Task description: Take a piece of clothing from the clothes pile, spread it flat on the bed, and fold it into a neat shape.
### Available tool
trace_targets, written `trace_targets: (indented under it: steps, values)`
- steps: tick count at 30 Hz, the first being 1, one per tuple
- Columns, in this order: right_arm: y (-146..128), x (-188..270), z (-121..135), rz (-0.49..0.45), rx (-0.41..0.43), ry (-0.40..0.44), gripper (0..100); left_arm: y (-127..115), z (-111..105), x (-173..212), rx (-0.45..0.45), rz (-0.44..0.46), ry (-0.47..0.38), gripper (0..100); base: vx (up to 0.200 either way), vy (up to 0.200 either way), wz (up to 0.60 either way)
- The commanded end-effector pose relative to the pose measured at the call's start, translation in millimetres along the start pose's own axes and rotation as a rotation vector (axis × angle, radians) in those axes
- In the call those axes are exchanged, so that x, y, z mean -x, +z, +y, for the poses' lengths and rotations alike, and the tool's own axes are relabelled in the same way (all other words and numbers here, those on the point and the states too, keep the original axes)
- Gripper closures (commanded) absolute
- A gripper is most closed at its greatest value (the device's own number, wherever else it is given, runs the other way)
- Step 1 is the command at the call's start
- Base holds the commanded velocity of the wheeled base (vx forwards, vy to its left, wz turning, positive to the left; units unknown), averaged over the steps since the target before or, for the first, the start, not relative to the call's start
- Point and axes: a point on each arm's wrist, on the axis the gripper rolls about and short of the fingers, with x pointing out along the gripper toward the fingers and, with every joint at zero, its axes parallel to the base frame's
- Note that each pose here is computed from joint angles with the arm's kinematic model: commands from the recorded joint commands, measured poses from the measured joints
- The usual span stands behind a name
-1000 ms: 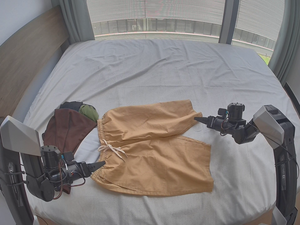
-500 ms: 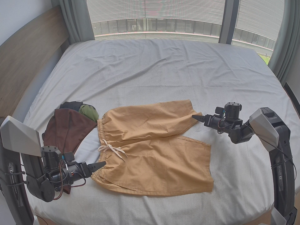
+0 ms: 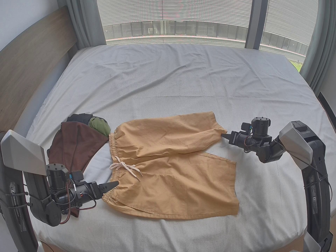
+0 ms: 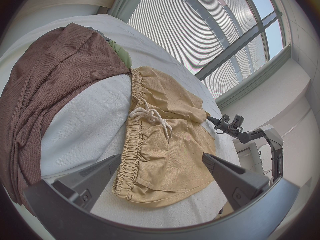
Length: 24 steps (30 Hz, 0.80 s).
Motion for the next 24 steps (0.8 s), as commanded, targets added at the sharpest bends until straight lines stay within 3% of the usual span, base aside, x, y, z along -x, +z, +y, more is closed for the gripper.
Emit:
trace_targets:
  steps: [1,12,24]
  values:
    - [1,12,9,0.021,-0.008,-0.007,100,0,1,0,0.001,0.0,0.002,0,0.0,0.0,0.0]
    - [-1,59,27,0.089,-0.046,-0.055,100,0,0,0,0.0,-0.002,0.0,0,0.0,0.0,0.0]
    - [-26,74,20,0.173,-0.091,-0.098,100,1,2,0,0.002,-0.007,0.004,0,0.0,0.0,0.0]
